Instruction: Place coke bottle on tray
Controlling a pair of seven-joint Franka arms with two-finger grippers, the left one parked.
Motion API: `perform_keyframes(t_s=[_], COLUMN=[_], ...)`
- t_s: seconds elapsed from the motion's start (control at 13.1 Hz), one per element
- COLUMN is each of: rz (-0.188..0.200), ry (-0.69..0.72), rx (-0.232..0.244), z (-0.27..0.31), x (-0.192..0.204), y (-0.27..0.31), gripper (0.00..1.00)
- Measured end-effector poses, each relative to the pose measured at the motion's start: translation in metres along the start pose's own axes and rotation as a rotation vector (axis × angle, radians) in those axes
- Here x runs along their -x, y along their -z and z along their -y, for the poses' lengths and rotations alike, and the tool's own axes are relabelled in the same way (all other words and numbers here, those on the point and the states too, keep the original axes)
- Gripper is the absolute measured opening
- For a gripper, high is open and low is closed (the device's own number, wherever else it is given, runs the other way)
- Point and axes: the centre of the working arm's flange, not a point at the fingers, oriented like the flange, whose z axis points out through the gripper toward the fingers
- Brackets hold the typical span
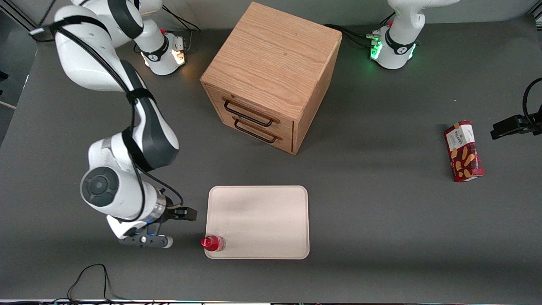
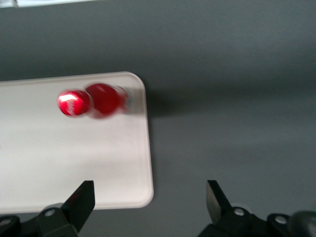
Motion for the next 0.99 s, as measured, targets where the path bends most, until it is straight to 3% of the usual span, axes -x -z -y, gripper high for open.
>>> perform_keyframes(t_s=[0.46,0.69,0.84,0.99], rz=[0.073,0.085,0.091,0.126], ry=[0.101,0.133,0.138,0.132], rx=[-0.001,-0.005,0.004,0.013], z=[-0.098,-0.154,-0.168,-0.174], x=[0.058,0.09,0.113,0.131], y=[0.055,0.078,0.094,0.11], gripper=[1.0,1.0,1.0,1.0])
